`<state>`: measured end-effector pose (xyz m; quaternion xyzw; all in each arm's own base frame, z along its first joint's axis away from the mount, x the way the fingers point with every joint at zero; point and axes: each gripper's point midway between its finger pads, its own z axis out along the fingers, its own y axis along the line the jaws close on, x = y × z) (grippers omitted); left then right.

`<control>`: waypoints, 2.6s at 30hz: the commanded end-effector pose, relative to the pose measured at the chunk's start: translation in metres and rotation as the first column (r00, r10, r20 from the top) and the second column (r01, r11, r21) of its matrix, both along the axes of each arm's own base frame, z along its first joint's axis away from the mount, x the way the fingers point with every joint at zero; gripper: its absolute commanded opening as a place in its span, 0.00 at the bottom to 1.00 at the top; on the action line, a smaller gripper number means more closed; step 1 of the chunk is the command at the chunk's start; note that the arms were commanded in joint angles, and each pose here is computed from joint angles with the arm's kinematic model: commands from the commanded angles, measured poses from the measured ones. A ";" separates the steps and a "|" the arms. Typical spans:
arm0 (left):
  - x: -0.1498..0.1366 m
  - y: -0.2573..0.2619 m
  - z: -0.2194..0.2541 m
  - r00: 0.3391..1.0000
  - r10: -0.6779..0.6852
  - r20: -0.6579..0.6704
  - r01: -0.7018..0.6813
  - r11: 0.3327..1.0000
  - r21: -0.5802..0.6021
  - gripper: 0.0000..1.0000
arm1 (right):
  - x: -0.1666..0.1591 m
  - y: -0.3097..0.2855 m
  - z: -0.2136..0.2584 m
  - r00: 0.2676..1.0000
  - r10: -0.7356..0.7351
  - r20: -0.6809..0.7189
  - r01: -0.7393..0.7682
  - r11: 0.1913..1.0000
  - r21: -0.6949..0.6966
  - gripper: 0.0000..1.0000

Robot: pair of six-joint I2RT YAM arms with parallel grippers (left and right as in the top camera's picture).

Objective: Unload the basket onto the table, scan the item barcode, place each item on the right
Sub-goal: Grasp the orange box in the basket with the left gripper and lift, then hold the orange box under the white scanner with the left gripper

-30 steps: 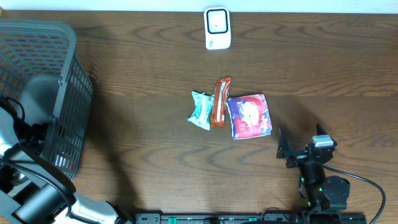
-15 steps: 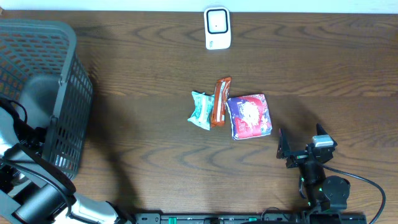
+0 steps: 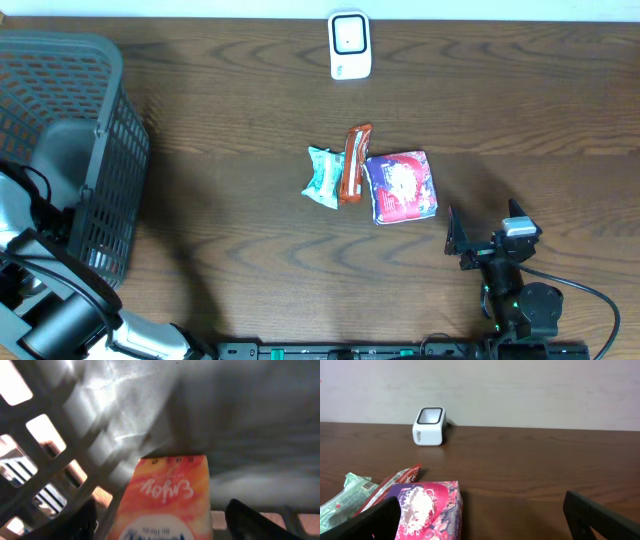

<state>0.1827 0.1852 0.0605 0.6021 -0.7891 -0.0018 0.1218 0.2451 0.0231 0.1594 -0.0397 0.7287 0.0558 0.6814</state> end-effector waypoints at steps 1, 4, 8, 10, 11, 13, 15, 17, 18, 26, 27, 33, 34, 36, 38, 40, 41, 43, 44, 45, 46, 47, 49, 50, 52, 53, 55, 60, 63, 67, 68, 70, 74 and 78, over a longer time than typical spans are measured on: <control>-0.005 -0.002 -0.006 1.000 0.002 -0.019 -0.002 1.000 -0.006 0.62 | 0.000 0.000 0.000 1.000 -0.001 0.000 0.001 1.000 0.011 0.99; -0.004 -0.001 -0.006 1.000 0.003 -0.015 -0.003 1.000 -0.002 0.47 | 0.000 0.000 0.000 1.000 -0.001 0.000 0.001 1.000 0.011 0.99; 0.000 0.003 -0.001 1.000 0.004 -0.004 -0.004 1.000 0.007 0.19 | 0.000 0.000 0.000 1.000 -0.001 -0.001 0.001 1.000 0.011 0.99; 0.005 0.008 0.007 1.000 0.004 0.010 -0.004 1.000 0.020 0.11 | 0.000 0.000 0.000 1.000 -0.001 0.000 0.001 1.000 0.011 0.99; 0.009 0.011 0.013 1.000 0.004 0.021 -0.005 1.000 0.027 0.11 | 0.000 0.000 0.000 1.000 -0.001 -0.001 0.001 1.000 0.011 0.99; 0.016 0.018 0.026 0.999 0.004 0.041 -0.006 0.999 0.047 0.08 | 0.000 0.000 0.000 1.000 -0.001 0.000 0.001 1.000 0.011 0.99; 0.025 0.026 0.046 0.998 0.002 0.070 -0.007 0.997 0.075 0.08 | 0.000 0.000 0.000 1.000 -0.001 -0.001 0.001 1.000 0.011 0.99; 0.036 0.037 0.074 0.994 -0.001 0.113 -0.012 0.993 0.115 0.07 | 0.000 0.000 0.000 1.000 -0.001 0.000 0.001 1.000 0.011 0.99; 0.042 0.042 0.089 0.990 -0.004 0.139 -0.016 0.990 0.138 0.08 | 0.000 0.000 0.000 1.000 -0.001 0.000 0.001 1.000 0.011 0.99; 0.133 0.036 0.243 0.719 -0.096 0.688 -0.034 0.984 0.173 0.07 | 0.000 0.000 0.000 1.000 -0.001 0.000 0.001 1.000 0.011 0.99; 0.143 0.031 0.265 0.644 -0.124 0.755 -0.019 0.984 0.178 0.08 | 0.000 0.000 0.000 1.000 -0.001 -0.001 0.001 1.000 0.011 0.99; 0.167 -0.008 0.372 0.289 -0.134 0.948 0.006 0.990 0.138 0.08 | 0.000 0.000 0.000 1.000 -0.001 -0.001 0.001 1.000 0.011 0.99; 0.167 -0.015 0.382 0.257 -0.115 0.960 0.006 0.993 0.118 0.08 | 0.000 0.000 0.000 1.000 -0.001 0.000 0.001 1.000 0.011 0.99; 0.168 -0.033 0.395 0.212 -0.104 0.972 0.043 0.994 0.097 0.07 | 0.000 0.000 0.000 1.000 -0.001 -0.001 0.001 1.000 0.011 0.99; 0.177 -0.070 0.403 0.170 -0.118 0.978 0.153 0.984 0.092 0.08 | 0.000 0.000 0.000 1.000 -0.001 0.000 0.001 1.000 0.011 0.99; 0.186 -0.102 0.402 0.156 -0.148 0.977 0.246 0.963 0.107 0.07 | 0.000 0.000 0.000 1.000 -0.001 -0.001 0.001 1.000 0.011 0.99; 0.190 -0.123 0.402 0.136 -0.181 0.974 0.307 0.942 0.133 0.07 | 0.000 0.000 0.000 1.000 -0.001 0.000 0.001 1.000 0.011 0.99; 0.196 -0.162 0.401 0.092 -0.243 0.966 0.415 0.891 0.185 0.07 | 0.000 0.000 0.000 1.000 -0.001 -0.001 0.001 1.000 0.011 0.99; 0.198 -0.184 0.400 0.069 -0.273 0.960 0.464 0.860 0.211 0.08 | 0.000 0.000 0.000 1.000 -0.001 -0.001 0.001 1.000 0.011 0.99; 0.199 -0.202 0.399 0.053 -0.300 0.953 0.498 0.835 0.235 0.08 | 0.000 0.000 0.000 1.000 -0.001 -0.001 0.001 1.000 0.011 0.99; 0.201 -0.221 0.396 0.036 -0.335 0.941 0.528 0.806 0.267 0.08 | 0.000 0.000 0.000 1.000 -0.001 0.000 0.001 1.000 0.011 0.99; 0.202 -0.239 0.393 0.020 -0.380 0.925 0.550 0.777 0.307 0.08 | 0.000 0.000 0.000 1.000 -0.001 -0.001 0.001 1.000 0.011 0.99; 0.202 -0.271 0.384 -0.012 -0.472 0.882 0.581 0.714 0.390 0.08 | 0.000 0.000 0.000 1.000 -0.001 -0.001 0.001 1.000 0.011 0.99; 0.200 -0.287 0.379 -0.030 -0.521 0.853 0.596 0.676 0.433 0.08 | 0.000 0.000 0.000 1.000 -0.001 0.000 0.001 1.000 0.011 0.99; 0.196 -0.315 0.366 -0.050 -0.604 0.796 0.617 0.608 0.500 0.08 | 0.000 0.000 0.000 1.000 -0.001 -0.001 0.001 1.000 0.011 0.99; 0.194 -0.329 0.357 -0.050 -0.648 0.760 0.623 0.575 0.531 0.08 | 0.000 0.000 0.000 1.000 -0.001 -0.001 0.001 1.000 0.011 0.99; 0.192 -0.349 0.340 -0.039 -0.719 0.694 0.625 0.524 0.578 0.08 | 0.000 0.000 0.000 1.000 -0.001 0.000 0.001 1.000 0.011 0.99; 0.191 -0.389 0.286 -0.015 -0.858 0.514 0.654 0.380 0.655 0.08 | 0.000 0.000 0.000 1.000 -0.001 -0.001 0.001 1.000 0.011 0.99; 0.190 -0.419 0.246 -0.026 -0.892 0.452 0.718 0.298 0.629 0.08 | 0.000 0.000 0.000 1.000 -0.001 0.000 0.001 1.000 0.011 0.99; 0.192 -0.447 0.188 -0.020 -0.927 0.374 0.798 0.210 0.564 0.08 | 0.000 0.000 0.000 1.000 -0.001 0.000 0.001 1.000 0.011 0.99; 0.193 -0.451 0.171 -0.014 -0.936 0.350 0.817 0.191 0.544 0.08 | 0.000 0.000 0.000 1.000 -0.001 -0.001 0.001 1.000 0.011 0.99; 0.196 -0.455 0.143 0.000 -0.951 0.308 0.846 0.165 0.508 0.08 | 0.000 0.000 0.000 1.000 -0.001 -0.001 0.001 1.000 0.011 0.99; 0.211 -0.434 0.102 0.060 -0.989 0.134 0.847 0.122 0.518 0.08 | 0.000 0.000 0.000 1.000 -0.001 0.000 0.001 1.000 0.011 0.99; 0.230 -0.391 0.087 0.127 -0.987 -0.094 0.815 0.050 0.577 0.08 | 0.000 0.000 0.000 1.000 -0.001 0.000 0.001 1.000 0.011 0.99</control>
